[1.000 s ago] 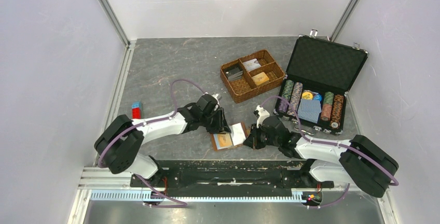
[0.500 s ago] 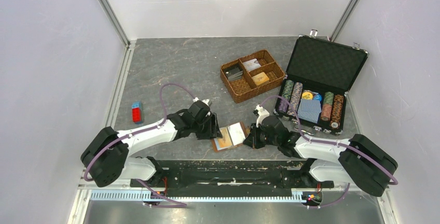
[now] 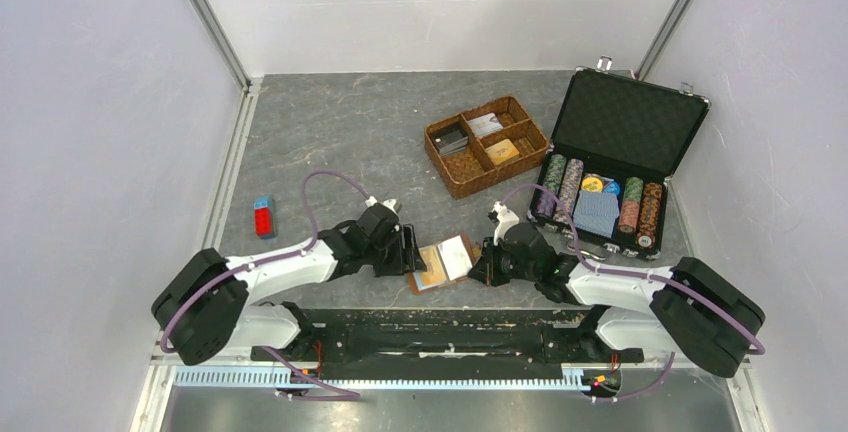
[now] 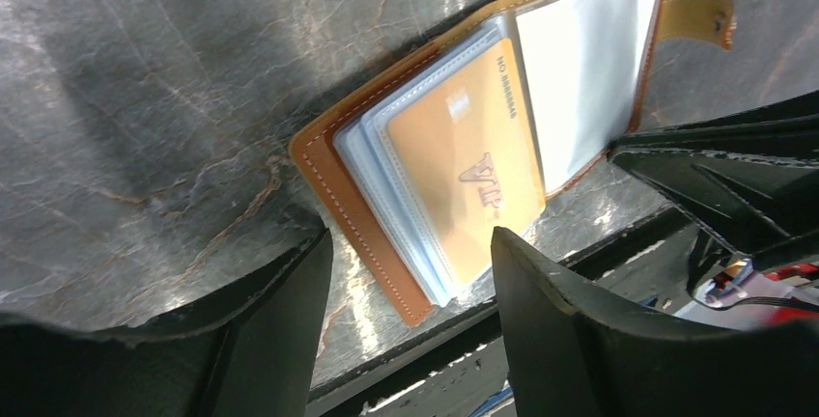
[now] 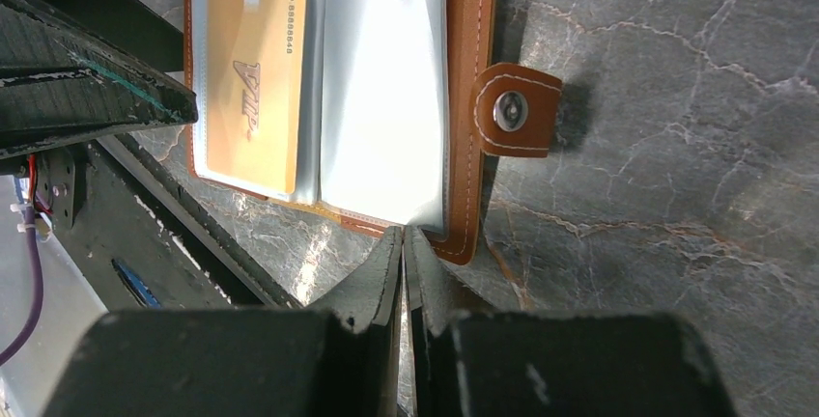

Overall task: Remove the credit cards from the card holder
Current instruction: Open the card holder at the center of the board, then remove the credit card from the card holder.

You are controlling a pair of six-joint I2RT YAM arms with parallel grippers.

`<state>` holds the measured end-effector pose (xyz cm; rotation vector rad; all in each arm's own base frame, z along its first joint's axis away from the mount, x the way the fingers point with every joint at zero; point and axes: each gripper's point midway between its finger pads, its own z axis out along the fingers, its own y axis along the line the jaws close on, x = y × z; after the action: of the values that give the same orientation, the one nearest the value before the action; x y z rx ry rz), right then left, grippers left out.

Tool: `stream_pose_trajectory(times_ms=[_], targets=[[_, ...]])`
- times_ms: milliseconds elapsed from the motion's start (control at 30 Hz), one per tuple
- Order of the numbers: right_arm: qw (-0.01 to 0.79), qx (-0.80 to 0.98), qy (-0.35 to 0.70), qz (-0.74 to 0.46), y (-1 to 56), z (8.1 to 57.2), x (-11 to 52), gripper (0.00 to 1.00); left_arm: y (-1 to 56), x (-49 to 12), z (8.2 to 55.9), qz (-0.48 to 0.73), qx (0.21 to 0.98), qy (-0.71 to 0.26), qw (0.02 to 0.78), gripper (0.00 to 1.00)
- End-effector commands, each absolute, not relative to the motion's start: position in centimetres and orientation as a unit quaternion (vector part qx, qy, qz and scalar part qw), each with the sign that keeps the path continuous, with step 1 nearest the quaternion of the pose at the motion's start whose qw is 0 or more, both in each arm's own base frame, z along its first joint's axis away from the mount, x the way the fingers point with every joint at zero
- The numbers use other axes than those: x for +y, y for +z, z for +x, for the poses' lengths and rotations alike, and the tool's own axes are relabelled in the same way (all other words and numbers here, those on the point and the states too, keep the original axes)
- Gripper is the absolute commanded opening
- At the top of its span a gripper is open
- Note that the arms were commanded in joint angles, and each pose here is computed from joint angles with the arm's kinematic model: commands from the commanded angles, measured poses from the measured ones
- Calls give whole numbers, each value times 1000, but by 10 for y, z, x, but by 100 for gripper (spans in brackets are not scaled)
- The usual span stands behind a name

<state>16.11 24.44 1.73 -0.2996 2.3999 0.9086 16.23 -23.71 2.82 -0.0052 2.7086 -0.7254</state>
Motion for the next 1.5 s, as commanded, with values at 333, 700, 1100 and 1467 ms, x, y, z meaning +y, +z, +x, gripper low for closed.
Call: stream_pose_trajectory(times_ms=[333, 700, 1100, 1467], targets=[[270, 899, 331, -99, 6, 155, 236, 5, 72, -266, 173, -29, 892, -389, 229, 63], [271, 895, 343, -94, 10, 153, 238, 6, 78, -271, 176, -27, 876, -415, 244, 60], [271, 892, 350, -93, 11, 150, 237, 5, 72, -282, 178, -21, 878, -421, 227, 46], [294, 884, 344, -115, 31, 164, 245, 8, 66, -285, 176, -15, 882, -419, 216, 37]])
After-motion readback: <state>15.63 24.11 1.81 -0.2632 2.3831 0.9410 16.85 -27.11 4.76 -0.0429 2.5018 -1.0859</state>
